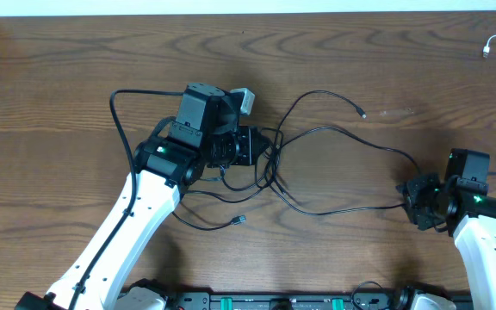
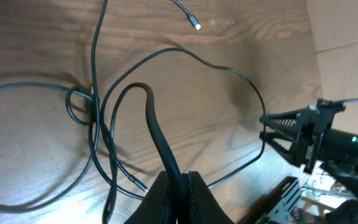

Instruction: Untangle cables

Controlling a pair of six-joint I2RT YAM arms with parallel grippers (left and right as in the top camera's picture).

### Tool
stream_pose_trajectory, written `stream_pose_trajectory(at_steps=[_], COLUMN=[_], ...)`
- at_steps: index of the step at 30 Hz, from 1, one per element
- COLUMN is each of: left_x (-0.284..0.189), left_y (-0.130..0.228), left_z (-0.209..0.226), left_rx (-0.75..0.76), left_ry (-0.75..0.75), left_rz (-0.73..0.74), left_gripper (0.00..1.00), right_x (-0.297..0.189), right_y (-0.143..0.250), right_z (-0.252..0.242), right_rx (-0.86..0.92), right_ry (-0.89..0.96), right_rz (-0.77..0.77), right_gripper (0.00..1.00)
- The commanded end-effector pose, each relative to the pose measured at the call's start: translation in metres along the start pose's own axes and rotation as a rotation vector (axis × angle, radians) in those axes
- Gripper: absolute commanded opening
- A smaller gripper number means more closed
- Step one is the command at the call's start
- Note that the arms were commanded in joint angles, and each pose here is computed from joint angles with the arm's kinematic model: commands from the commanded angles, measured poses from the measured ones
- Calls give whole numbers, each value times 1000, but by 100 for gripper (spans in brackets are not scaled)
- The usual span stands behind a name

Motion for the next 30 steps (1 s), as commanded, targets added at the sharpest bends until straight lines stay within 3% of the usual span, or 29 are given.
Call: stream_pose_trajectory(at_steps=[1, 5, 10, 13, 18, 21, 23, 25, 26, 30], left_x=[-2, -7, -13, -13, -14, -16, -17, -17, -18, -19], left_y=[-6, -13, -18, -19, -26, -32, -35, -37, -38, -39], left_z=[-6, -15, -24, -21, -14, -11, -12, -14, -15, -17], left_rx=[122, 165, 205, 197, 86, -79, -168, -225, -251, -310], left_ry=[21, 67, 109, 72, -21, -52, -37, -8, 6, 32], left_rz=[-35, -97, -155, -177, -267, -346, -371, -386, -393, -404], left_gripper=[8, 8, 8, 8, 8, 8, 8, 8, 8, 8], right_x=[0, -4, -16, -24, -25, -22, -22, -22, -21, -15], right_y=[0, 0, 4, 7, 12, 21, 31, 44, 52, 81], right_z=[9, 30, 55, 65, 67, 65, 68, 73, 76, 84], right_rx=[-216, -469, -736, -837, -750, -568, -536, -530, -525, -532], right_ry=[-80, -309, -626, -783, -798, -756, -766, -769, -763, -681], right_rz=[9, 29, 38, 47, 118, 243, 324, 400, 441, 514], right_gripper=[44, 51, 89, 99, 99, 99, 99, 79, 75, 80])
Point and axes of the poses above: each gripper's point midway between its finger pads, its own x axis out along the fingers, its own z axis along the line the jaws close on, y = z × x, the point moved 10 cm from there along -x, back along the fingers, and after that the axes turned 14 degrees about -x, right-handed, at the moved point
